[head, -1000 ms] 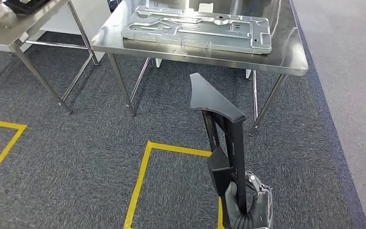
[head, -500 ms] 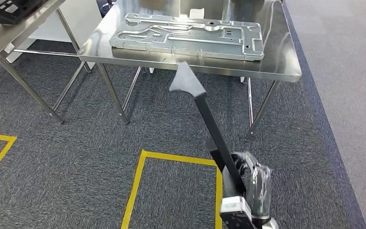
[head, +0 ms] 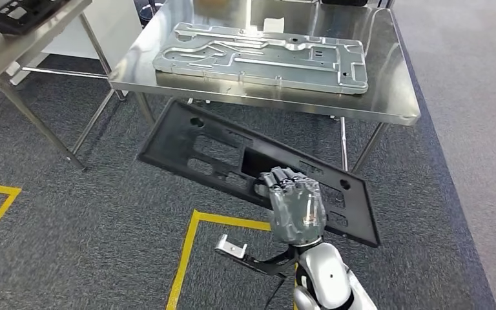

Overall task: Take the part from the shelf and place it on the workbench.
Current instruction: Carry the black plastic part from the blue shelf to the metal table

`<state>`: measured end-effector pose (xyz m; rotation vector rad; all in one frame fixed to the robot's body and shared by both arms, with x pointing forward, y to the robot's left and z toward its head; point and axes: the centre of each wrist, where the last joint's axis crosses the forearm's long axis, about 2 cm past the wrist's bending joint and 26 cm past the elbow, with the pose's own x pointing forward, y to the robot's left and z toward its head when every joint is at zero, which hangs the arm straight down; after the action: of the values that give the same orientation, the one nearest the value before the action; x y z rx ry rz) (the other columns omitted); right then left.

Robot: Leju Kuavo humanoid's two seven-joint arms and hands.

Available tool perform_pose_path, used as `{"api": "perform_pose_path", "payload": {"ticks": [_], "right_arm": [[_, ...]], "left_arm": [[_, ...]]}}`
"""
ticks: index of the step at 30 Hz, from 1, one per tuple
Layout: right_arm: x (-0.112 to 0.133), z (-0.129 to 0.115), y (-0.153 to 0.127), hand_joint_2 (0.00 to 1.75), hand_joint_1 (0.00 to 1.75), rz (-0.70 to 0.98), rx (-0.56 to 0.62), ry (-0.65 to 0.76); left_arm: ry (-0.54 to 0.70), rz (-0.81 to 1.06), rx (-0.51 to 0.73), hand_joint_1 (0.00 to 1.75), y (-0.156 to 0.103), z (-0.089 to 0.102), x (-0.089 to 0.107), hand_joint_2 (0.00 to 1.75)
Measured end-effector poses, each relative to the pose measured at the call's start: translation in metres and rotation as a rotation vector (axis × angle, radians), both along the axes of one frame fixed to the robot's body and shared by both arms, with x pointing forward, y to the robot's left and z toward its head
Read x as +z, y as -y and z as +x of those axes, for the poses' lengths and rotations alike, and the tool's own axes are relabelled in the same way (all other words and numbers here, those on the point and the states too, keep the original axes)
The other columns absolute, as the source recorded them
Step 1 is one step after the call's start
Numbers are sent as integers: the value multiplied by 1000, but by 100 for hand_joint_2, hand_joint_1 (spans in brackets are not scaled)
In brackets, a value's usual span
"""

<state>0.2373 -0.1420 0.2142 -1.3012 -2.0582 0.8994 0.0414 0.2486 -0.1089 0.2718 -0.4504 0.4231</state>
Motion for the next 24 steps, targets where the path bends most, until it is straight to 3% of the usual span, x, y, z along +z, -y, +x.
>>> {"api": "perform_pose_path", "payload": {"ticks": [8, 13, 24], "right_arm": [[-18, 8, -9, 175, 175, -196, 30, -84], [-29, 15, 5, 175, 175, -292, 5, -86], [-17, 33, 42, 175, 175, -414, -66, -26]], "left_arm": [[3, -1, -11, 0, -2, 1, 0, 0], [-3, -5, -12, 0, -3, -3, -1, 0], [4, -6, -7, 0, -5, -2, -1, 0]]}}
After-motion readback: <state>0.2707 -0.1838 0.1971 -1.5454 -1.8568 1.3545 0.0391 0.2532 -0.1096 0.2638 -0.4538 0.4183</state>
